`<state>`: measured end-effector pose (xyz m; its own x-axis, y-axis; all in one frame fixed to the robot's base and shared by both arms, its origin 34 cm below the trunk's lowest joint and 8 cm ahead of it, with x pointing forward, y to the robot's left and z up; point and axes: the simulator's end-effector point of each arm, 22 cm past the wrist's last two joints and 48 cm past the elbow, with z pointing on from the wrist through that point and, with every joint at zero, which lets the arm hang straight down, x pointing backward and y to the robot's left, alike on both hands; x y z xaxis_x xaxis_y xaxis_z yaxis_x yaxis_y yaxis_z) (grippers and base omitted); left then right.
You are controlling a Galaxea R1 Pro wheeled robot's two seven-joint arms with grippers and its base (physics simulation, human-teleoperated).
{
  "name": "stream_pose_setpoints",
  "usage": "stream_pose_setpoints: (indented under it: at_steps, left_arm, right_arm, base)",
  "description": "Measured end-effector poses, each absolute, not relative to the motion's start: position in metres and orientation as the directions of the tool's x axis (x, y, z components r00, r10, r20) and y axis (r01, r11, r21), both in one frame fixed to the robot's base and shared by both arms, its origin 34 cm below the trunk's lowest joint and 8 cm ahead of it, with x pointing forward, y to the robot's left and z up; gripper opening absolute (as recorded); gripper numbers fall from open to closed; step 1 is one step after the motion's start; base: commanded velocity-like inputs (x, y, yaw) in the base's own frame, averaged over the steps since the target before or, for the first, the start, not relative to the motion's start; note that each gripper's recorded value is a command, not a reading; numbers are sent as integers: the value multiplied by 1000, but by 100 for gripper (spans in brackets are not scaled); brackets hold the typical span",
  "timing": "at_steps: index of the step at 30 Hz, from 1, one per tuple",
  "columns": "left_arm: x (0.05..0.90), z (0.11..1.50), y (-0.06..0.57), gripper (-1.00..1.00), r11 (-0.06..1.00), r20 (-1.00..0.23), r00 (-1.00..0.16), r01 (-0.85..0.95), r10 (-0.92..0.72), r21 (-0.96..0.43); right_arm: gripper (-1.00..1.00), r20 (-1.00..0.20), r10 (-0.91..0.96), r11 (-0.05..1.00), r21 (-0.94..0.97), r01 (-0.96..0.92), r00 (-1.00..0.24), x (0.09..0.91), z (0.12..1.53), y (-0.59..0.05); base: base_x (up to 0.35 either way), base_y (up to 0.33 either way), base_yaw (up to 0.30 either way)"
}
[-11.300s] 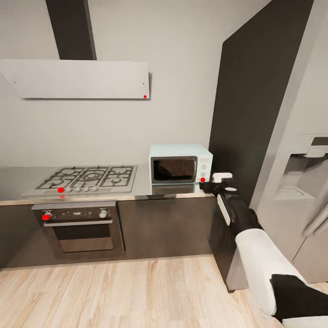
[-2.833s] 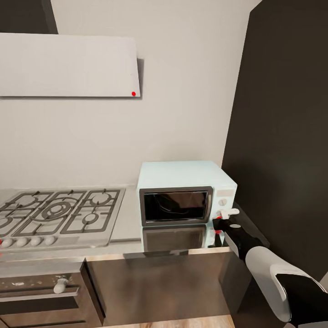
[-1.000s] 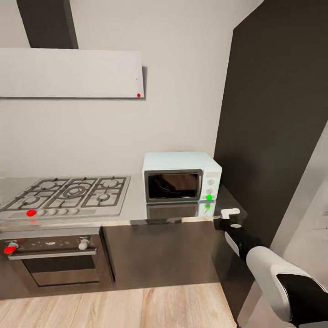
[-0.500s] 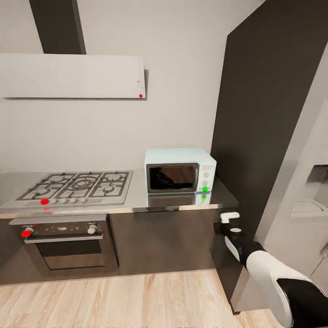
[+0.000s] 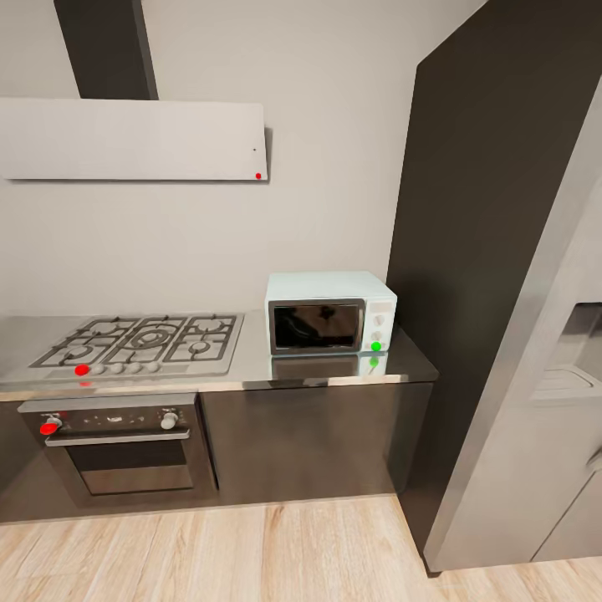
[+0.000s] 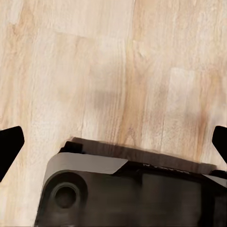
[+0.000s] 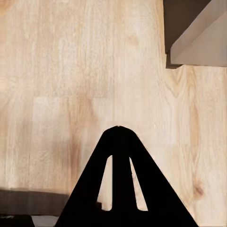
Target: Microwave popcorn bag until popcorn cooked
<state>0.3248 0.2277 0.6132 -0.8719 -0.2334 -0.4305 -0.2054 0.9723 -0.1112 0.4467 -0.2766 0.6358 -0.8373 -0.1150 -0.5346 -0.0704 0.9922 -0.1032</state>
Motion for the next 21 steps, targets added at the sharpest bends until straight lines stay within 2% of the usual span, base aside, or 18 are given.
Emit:
stream_pose_setpoints:
  at_steps: [5, 6, 7, 8, 21]
  left_arm:
    - [261, 591, 229, 100, 973, -297, -926, -214, -232, -90]
    - [250, 588, 231, 100, 973, -273, -934, -216, -231, -83]
    - [234, 584, 225, 100, 976, -242, -946, -199, -215, -86]
    - [233, 584, 226, 100, 976, -241, -946, -200, -215, -85]
    - [233, 584, 226, 100, 976, -242, -946, -200, -215, -85]
  right_arm:
    - [-100, -424, -119, 992, -87, -91, -898, 354, 605, -269]
    - [100, -399, -121, 992, -84, -95, -909, 333, 599, -269]
    - [100, -353, -97, 995, -67, -78, -931, 293, 591, -261]
    - [100, -347, -95, 995, -65, -77, -933, 289, 590, -260]
    - [100, -348, -95, 995, -65, -77, -933, 289, 590, -260]
  base:
    - [0, 0, 0]
    - [0, 0, 0]
    - [0, 0, 0]
    - [0, 0, 0]
    - [0, 0, 0]
